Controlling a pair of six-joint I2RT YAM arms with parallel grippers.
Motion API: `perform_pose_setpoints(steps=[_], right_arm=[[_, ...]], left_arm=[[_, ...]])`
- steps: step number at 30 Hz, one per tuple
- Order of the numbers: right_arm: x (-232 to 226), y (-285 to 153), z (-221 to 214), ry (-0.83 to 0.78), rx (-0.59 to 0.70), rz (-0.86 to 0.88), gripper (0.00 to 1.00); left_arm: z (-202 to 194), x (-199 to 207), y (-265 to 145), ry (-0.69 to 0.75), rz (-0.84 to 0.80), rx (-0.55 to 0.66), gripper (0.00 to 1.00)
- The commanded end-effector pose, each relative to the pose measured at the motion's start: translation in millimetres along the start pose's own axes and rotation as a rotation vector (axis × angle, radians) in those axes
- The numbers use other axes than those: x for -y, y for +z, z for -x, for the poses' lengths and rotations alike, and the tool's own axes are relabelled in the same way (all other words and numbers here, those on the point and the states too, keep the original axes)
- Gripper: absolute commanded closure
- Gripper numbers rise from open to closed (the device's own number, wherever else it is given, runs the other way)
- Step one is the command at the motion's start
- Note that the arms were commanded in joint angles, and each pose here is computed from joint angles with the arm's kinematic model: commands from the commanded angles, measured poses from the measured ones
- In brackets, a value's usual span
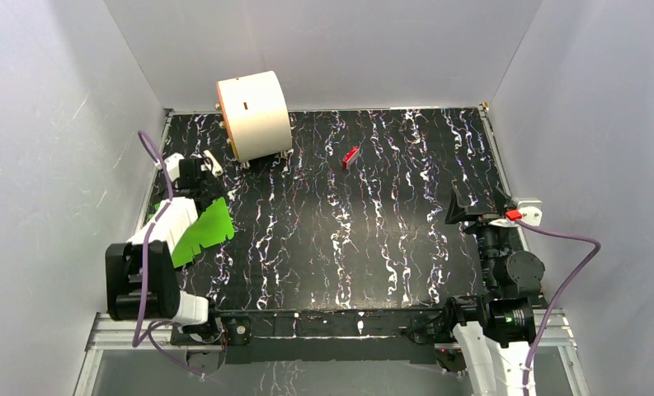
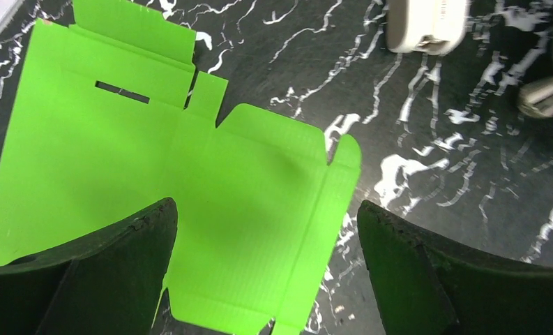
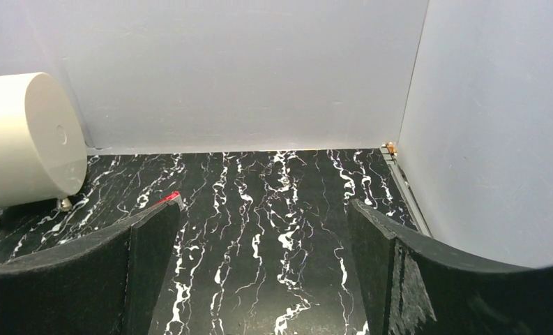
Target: Fold the paper box
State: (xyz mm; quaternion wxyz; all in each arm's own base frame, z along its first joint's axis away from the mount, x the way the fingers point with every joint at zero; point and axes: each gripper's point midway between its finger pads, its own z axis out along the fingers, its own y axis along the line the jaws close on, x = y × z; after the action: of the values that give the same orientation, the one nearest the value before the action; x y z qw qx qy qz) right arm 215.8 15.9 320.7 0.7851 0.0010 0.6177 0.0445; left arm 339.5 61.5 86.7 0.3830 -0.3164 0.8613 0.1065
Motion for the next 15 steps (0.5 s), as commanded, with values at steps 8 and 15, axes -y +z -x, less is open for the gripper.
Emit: perform_pose_setpoints(steps=[8,15], right_arm=[[-3,-6,18,-0.009,0.077,0.019,0.02],[-2,-6,18,-0.009,0.080,0.011,0.02]], left_arm=[[-25,3,39,-0.030,0.013,-0.171,0.02],[-46,12,35,-0.035,-0.048,-0.256,0.02]])
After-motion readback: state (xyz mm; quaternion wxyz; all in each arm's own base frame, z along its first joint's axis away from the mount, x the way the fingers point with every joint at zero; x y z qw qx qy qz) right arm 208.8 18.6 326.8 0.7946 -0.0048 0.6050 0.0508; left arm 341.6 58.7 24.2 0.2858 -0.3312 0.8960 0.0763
